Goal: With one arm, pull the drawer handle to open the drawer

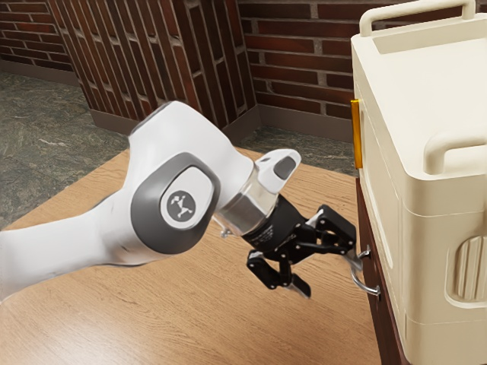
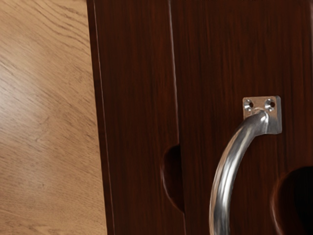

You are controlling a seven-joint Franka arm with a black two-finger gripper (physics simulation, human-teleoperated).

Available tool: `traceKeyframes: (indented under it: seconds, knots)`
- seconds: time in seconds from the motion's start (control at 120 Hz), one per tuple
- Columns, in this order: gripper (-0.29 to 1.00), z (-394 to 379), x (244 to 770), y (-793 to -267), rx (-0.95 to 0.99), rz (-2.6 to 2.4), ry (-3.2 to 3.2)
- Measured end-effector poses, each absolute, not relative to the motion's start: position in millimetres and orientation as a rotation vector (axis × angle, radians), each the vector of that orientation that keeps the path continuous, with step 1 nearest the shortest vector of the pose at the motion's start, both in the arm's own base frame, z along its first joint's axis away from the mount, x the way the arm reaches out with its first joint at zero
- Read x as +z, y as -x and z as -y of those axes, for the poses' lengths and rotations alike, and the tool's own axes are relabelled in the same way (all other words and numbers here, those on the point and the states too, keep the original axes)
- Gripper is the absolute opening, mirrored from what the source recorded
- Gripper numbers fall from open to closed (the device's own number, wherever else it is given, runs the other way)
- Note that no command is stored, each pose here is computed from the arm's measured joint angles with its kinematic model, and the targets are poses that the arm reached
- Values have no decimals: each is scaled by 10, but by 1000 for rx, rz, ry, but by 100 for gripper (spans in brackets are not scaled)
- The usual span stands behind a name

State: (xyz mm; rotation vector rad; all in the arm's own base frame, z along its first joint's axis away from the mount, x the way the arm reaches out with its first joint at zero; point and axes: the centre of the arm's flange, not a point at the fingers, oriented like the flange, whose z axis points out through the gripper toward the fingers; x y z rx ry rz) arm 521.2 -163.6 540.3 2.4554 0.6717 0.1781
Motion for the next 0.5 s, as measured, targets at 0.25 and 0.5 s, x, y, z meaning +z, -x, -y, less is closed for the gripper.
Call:
traceKeyframes:
  seconds: [0.25, 0.5]
  knots:
    - [70, 1667, 5247, -5225, 161, -693, -2452]
    - [70, 1646, 5178, -5197, 164, -713, -2459]
